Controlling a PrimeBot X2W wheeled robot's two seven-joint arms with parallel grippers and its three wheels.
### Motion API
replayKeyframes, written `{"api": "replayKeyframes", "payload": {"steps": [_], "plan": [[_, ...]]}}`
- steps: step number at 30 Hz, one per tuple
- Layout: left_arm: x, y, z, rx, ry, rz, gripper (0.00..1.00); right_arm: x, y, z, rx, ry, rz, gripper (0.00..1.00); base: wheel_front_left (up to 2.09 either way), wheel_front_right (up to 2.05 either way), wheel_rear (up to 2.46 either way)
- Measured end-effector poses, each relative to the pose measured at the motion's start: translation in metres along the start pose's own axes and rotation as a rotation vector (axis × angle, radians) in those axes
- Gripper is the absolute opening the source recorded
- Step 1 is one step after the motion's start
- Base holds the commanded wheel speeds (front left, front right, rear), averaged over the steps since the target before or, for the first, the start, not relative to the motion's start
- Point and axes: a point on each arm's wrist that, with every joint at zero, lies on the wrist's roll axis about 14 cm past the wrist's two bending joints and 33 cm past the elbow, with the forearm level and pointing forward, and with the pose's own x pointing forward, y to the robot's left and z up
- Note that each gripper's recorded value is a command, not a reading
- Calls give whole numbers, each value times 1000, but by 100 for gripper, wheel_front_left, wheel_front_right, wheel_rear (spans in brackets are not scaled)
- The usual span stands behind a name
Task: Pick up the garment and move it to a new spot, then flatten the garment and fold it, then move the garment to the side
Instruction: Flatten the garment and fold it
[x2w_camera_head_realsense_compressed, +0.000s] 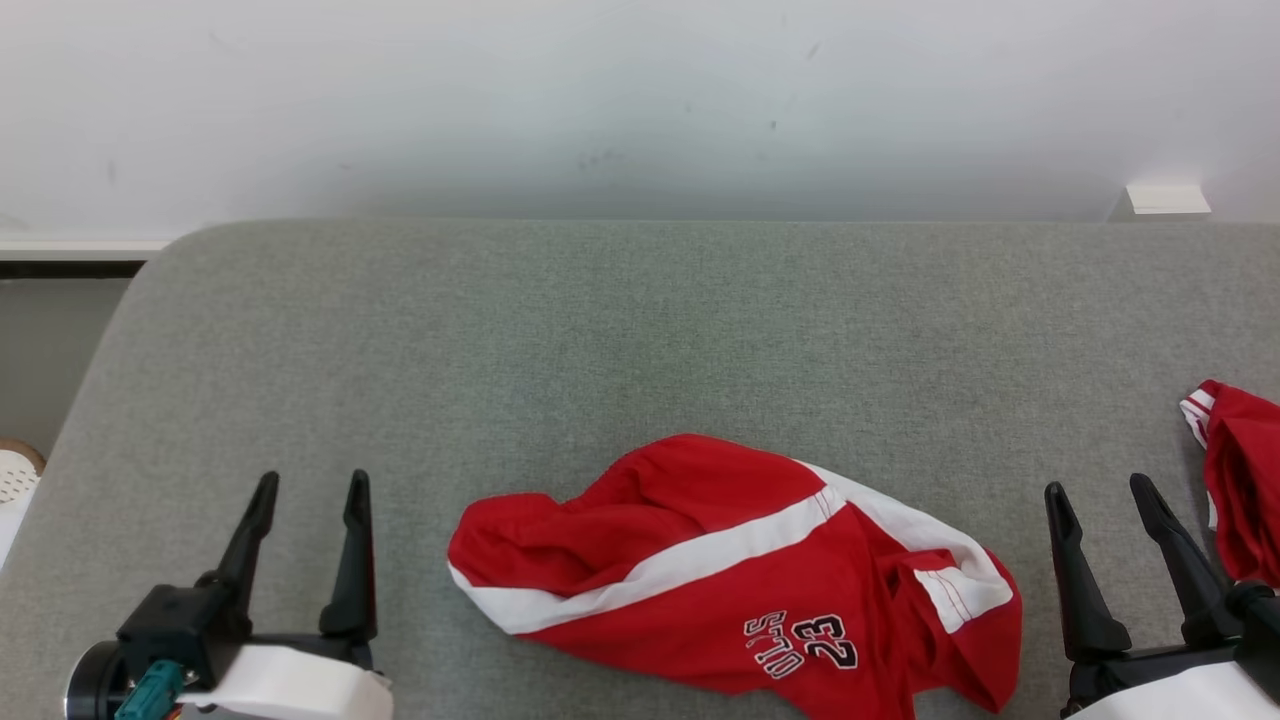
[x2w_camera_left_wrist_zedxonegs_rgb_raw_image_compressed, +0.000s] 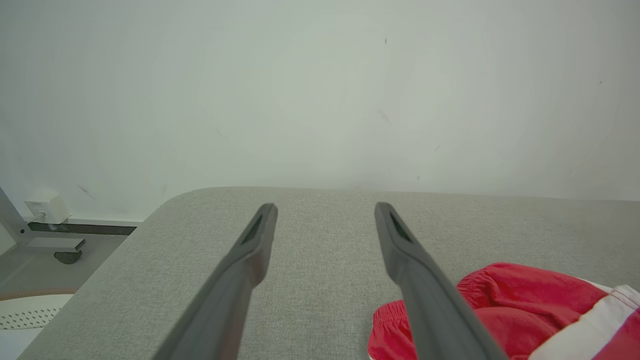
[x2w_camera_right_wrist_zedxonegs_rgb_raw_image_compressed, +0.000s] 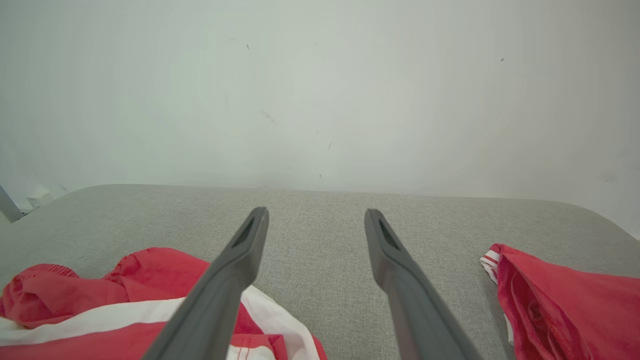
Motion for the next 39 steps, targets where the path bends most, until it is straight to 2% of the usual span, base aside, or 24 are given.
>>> {"api": "replayKeyframes", "payload": {"steps": [5, 13, 24, 26, 27, 28, 34, 39], "plan": [[7, -13, -14, -1, 79, -72, 100, 2, 0, -2, 1, 5, 1, 100, 0, 0, 0], [-4, -35, -105, -91, 455, -159, 100, 6, -1, -13, 5, 40, 0, 100, 0, 0, 0], [-5, -55, -151, -165, 646, -236, 98, 9, -6, -22, 11, 63, -15, 100, 0, 0, 0], [-5, -57, -152, -170, 652, -245, 43, 9, -6, -23, 11, 64, -15, 100, 0, 0, 0], [-5, -60, -155, -174, 667, -264, 18, 9, -6, -24, 12, 67, -15, 100, 0, 0, 0], [-5, -62, -156, -170, 673, -275, 0, 10, -6, -24, 12, 67, -14, 100, 0, 0, 0], [-10, -74, -163, -141, 708, -328, 0, 13, 1, -27, 11, 78, 8, 100, 0, 0, 0], [-6, -71, -161, -119, 667, -307, 0, 23, 17, -34, -7, 114, 82, 100, 0, 0, 0]]}}
